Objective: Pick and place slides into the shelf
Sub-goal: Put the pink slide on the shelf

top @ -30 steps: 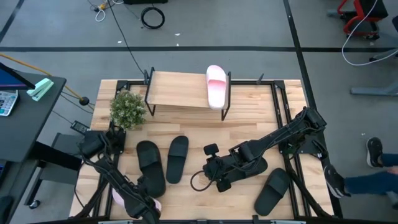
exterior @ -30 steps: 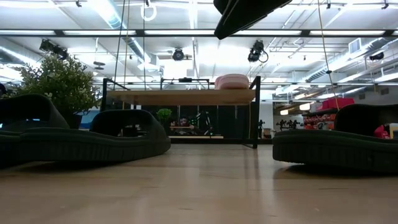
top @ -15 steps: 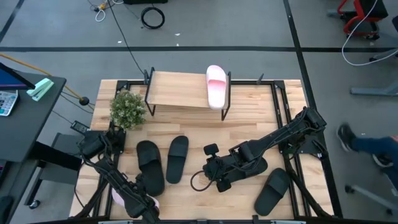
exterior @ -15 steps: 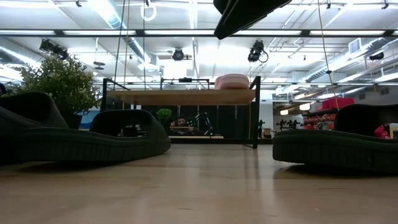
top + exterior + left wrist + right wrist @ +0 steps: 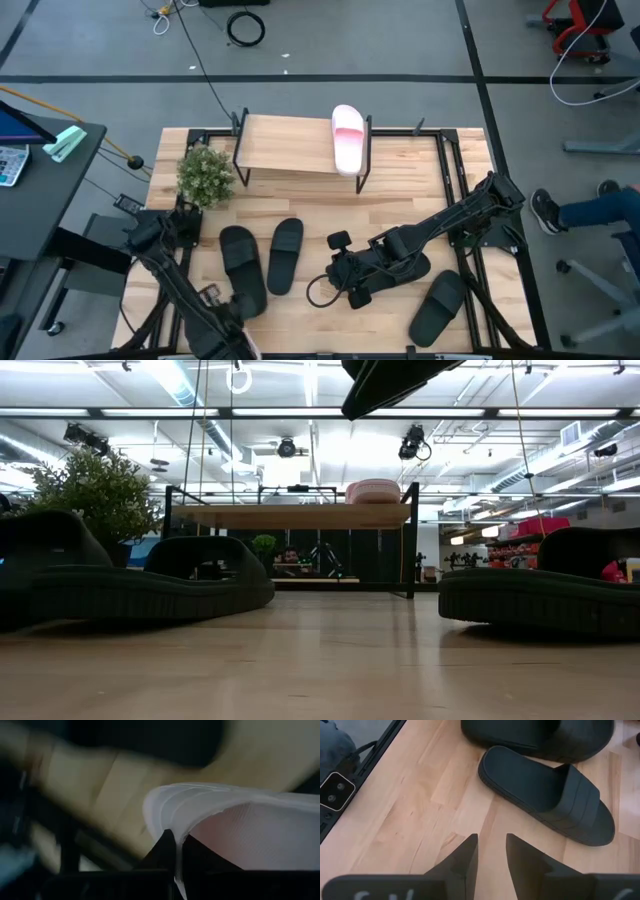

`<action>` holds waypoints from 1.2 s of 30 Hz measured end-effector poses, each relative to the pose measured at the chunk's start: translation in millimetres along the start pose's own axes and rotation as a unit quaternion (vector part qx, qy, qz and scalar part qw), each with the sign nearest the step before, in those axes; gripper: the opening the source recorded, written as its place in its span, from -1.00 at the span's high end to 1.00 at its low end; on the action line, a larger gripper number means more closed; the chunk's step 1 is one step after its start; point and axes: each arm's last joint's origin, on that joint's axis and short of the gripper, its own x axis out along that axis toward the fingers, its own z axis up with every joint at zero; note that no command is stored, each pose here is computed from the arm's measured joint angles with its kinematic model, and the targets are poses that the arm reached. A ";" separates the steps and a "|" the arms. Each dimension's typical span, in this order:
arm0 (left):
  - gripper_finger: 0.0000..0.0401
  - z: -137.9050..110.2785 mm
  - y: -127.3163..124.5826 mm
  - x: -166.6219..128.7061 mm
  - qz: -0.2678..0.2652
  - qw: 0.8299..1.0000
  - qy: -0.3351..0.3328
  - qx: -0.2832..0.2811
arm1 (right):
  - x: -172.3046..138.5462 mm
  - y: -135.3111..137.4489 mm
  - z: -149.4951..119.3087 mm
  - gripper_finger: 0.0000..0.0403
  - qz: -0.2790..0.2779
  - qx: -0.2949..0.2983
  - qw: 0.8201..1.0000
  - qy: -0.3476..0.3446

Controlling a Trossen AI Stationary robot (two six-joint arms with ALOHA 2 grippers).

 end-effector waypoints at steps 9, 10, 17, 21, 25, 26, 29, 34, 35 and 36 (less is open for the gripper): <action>0.92 54.8 11.2 -47.4 0.016 0.958 -0.238 0.161 | -9.7 3.3 -10.8 0.47 0.016 0.104 0.993 0.061; 0.92 62.2 13.6 -48.4 0.033 0.950 -0.252 0.181 | -13.6 3.9 -12.2 0.47 0.018 0.129 0.989 0.071; 0.94 128.9 42.2 -51.0 0.214 0.879 -0.334 0.263 | -39.7 20.5 -19.3 0.47 -0.037 0.195 0.976 0.093; 0.90 168.8 73.0 -57.1 0.306 0.852 -0.358 0.229 | -58.1 26.5 -22.8 0.47 -0.095 0.190 0.974 0.084; 0.94 210.7 117.1 -61.1 0.341 0.861 -0.332 0.178 | -79.1 31.0 -26.3 0.47 -0.160 0.197 0.965 0.060; 0.94 220.5 127.4 -60.9 0.349 0.863 -0.322 0.172 | -84.0 32.2 -27.1 0.47 -0.173 0.196 0.964 0.053; 0.94 252.9 157.0 -59.1 0.365 0.866 -0.303 0.157 | -96.2 35.5 -28.6 0.47 -0.204 0.203 0.957 0.029; 0.94 305.3 198.0 -60.6 0.363 0.864 -0.313 0.152 | -106.1 43.8 -32.2 0.47 -0.231 0.186 0.955 0.014; 0.94 315.1 205.0 -61.6 0.351 0.865 -0.324 0.155 | -106.8 45.8 -33.1 0.47 -0.231 0.181 0.956 0.016; 0.94 324.1 212.0 -62.1 0.339 0.865 -0.334 0.159 | -107.5 47.8 -34.0 0.47 -0.230 0.178 0.956 0.017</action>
